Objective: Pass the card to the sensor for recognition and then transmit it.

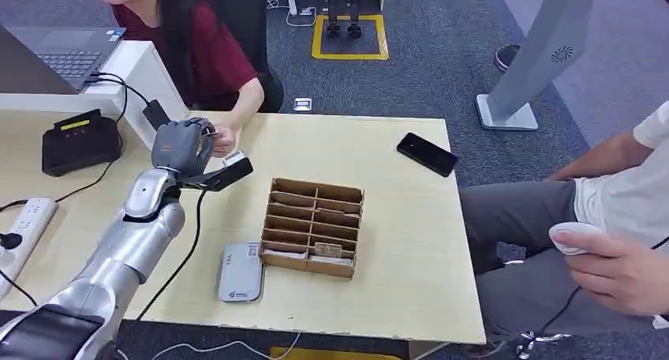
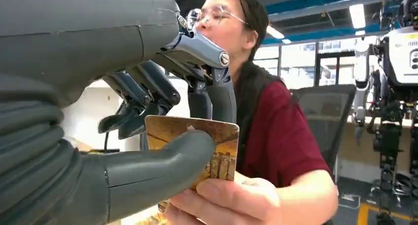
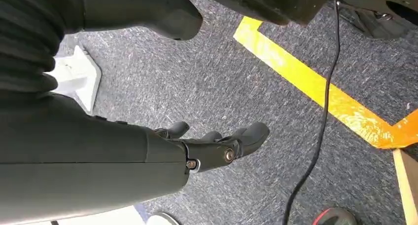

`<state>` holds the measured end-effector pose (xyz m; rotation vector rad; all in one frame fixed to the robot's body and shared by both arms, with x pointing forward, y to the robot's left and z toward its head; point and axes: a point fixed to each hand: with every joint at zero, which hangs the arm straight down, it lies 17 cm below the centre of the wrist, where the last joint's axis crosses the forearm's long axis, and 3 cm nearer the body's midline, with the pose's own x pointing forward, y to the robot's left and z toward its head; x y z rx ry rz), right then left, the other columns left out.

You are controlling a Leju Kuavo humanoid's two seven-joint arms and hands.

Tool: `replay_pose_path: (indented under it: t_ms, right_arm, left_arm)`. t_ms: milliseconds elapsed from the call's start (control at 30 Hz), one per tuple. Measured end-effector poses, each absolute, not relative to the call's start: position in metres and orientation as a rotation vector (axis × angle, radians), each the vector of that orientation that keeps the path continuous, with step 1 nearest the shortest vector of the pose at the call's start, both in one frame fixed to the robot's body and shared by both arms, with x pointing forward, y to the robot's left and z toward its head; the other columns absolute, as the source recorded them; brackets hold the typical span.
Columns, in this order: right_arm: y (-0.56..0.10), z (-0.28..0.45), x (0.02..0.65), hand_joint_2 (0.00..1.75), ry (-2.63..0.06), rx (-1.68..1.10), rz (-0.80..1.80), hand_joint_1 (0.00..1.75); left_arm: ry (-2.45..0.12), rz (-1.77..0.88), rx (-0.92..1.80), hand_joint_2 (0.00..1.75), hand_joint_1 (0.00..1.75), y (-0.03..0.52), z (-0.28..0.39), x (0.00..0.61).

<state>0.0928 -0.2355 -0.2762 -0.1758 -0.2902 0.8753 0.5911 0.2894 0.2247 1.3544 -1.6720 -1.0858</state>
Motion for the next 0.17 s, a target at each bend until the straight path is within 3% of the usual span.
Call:
replay_pose_path:
  t_ms: [167]
  right_arm:
    - [-0.2354, -0.2761, 0.0931, 1.75, -0.294, -0.177, 0.875, 0.00]
  left_arm:
    - [-1.669, -1.077, 1.342, 1.75, 0.00, 0.2905, 0.2174, 0.5885]
